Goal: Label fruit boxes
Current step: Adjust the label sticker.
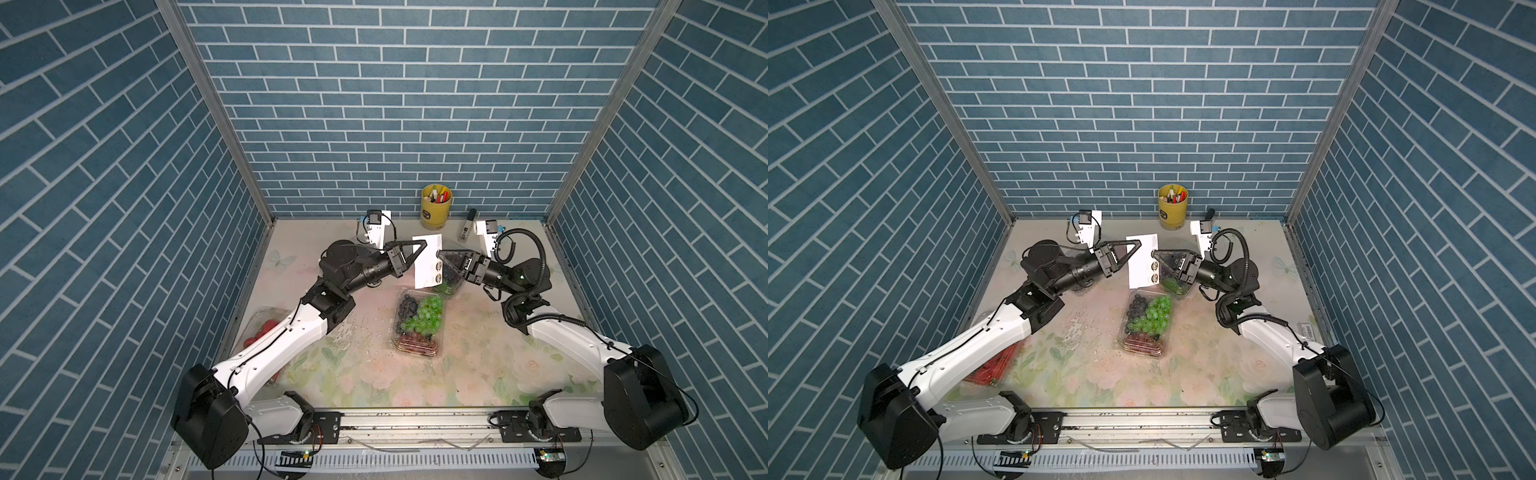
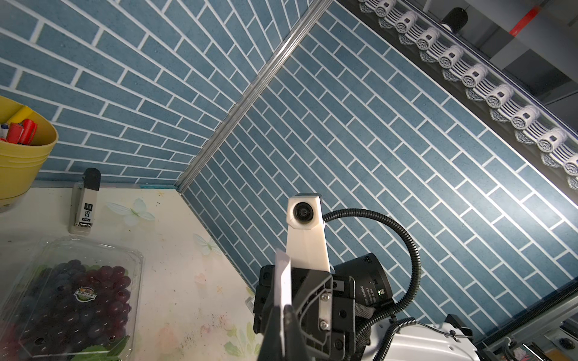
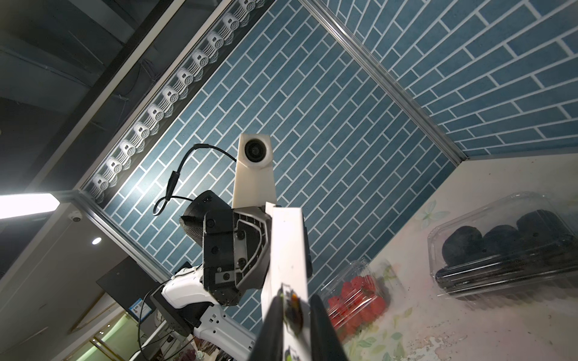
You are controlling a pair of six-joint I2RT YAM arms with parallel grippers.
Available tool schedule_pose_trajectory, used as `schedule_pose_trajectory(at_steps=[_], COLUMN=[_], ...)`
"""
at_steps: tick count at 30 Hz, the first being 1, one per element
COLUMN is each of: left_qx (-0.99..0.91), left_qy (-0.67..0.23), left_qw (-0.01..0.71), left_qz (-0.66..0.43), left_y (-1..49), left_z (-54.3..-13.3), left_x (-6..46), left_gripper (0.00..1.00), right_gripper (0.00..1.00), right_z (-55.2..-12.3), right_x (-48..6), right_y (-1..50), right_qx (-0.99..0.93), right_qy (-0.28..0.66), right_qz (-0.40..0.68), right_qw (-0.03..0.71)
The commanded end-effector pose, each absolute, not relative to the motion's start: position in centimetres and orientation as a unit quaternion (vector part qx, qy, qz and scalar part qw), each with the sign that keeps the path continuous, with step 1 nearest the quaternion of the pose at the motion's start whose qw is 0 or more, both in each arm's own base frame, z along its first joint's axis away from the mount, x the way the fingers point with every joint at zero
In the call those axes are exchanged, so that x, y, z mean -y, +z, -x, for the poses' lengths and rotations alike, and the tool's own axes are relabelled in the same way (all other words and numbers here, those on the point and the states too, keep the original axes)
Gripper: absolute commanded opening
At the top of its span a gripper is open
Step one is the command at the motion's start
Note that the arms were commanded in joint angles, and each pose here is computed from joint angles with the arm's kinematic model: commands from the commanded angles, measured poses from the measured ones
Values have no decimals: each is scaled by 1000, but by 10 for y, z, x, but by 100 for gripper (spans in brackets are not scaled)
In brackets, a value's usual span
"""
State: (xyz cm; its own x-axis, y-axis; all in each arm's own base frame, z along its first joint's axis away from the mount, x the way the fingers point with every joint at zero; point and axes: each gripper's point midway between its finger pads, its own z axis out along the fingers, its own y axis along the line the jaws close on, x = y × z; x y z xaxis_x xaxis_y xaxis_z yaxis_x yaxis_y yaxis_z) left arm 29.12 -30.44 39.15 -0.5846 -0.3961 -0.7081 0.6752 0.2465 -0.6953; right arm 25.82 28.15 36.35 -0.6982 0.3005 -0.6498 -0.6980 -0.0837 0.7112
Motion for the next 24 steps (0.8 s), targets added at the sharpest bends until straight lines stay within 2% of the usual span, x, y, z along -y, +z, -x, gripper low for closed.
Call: schedule_pose_trajectory(at_steps=[1,3,8,9,10,12,15,21,24], left_qx=[-638,-640,-647,-648,-648,-646,-645,-648,-645], left_qy=[-605,-604,-598,-598,-599,-603,-611,-616,-618], left_qw=[462,463,460,460,458,456,448,437,436], left_qz=[-113,-112,-109,-108,-107,-106,-102,-103,-107], left_y=[407,406,400,398,395,392,384,375,375], left_z=[-292,-292,-294,-294,-294,-293,-292,-288,-286], left_x=[301,300,299,300,300,300,300,304,305], left_gripper=[0,0,1,11,25,35,35,21,20], right_gripper=[4,0,0,0,0,0,0,0,0], right_z=[-250,-251,-251,-251,-251,-252,-254,-256,-257], right_x=[-281,-281,-280,-279,-278,-277,-275,-275,-275], right_y=[374,372,374,376,376,377,378,378,378], right_qx=[-564,-566,-564,-563,-563,-563,-565,-566,-567], right_qy=[722,721,722,721,720,719,716,715,714], right_qz=[186,184,181,178,177,172,166,160,157], right_qw=[355,354,358,361,364,369,375,379,379])
